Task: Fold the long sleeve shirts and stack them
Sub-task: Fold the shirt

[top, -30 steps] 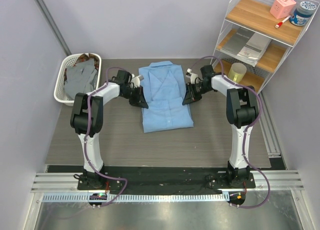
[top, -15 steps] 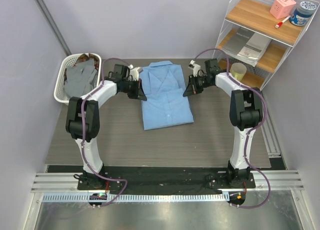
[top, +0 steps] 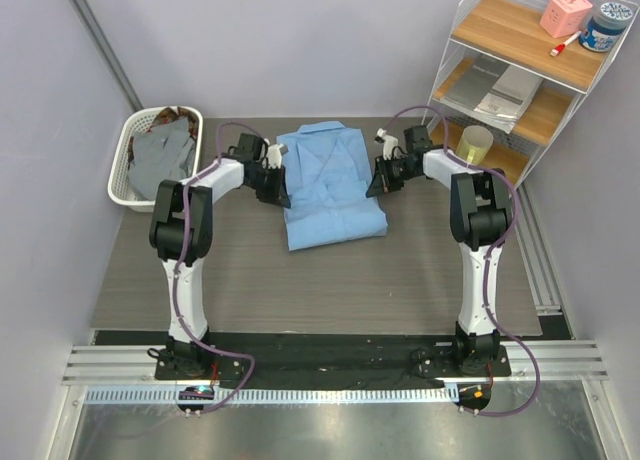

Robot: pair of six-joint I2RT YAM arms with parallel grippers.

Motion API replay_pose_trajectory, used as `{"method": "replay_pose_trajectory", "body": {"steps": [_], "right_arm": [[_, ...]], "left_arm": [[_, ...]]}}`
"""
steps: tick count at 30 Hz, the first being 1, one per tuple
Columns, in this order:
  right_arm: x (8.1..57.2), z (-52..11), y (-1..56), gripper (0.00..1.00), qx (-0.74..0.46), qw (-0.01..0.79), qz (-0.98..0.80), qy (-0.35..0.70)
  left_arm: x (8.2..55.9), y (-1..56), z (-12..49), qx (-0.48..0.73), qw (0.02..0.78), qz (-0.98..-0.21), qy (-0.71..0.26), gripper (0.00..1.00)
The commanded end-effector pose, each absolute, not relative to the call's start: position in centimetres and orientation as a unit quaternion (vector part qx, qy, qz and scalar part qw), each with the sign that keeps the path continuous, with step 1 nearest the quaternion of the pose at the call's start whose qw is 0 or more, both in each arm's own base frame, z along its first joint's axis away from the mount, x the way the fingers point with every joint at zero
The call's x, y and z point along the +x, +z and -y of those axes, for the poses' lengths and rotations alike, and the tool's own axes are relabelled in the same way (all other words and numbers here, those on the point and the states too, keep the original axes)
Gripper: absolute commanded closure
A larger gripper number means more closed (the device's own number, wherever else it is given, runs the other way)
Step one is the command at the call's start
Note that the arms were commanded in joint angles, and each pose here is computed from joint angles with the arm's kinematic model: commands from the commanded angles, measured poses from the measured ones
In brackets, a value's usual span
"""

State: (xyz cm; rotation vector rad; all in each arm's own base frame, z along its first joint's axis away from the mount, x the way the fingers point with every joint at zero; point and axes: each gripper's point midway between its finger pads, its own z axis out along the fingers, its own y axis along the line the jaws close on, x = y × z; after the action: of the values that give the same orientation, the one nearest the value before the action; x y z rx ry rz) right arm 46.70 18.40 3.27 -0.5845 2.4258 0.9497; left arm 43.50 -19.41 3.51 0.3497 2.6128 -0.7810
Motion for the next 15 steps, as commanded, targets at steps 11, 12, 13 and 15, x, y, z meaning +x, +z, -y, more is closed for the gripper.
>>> {"method": "replay_pose_trajectory", "body": {"steps": [11,12,13,15], "right_arm": [[45.6,-18.6,7.3,0.73,-0.207,0.259,-0.875,0.353],[45.4,-18.6,8.0,0.73,-0.208,0.263,-0.873,0.354],[45.1,-18.5,8.3,0.72,-0.207,0.264,-0.873,0.354],[45.2,-17.8,9.9,0.70,-0.203,0.281,-0.872,0.345]], "left_arm": [[43.9,12.0,20.5,0.162,0.283,-0.886,-0.331,0.51],[43.8,12.5,20.3,0.161,0.285,-0.886,-0.329,0.50],[43.5,12.7,20.2,0.159,0.280,-0.889,-0.326,0.48],[43.0,14.0,20.1,0.162,0.285,-0.885,-0.329,0.46]]}}
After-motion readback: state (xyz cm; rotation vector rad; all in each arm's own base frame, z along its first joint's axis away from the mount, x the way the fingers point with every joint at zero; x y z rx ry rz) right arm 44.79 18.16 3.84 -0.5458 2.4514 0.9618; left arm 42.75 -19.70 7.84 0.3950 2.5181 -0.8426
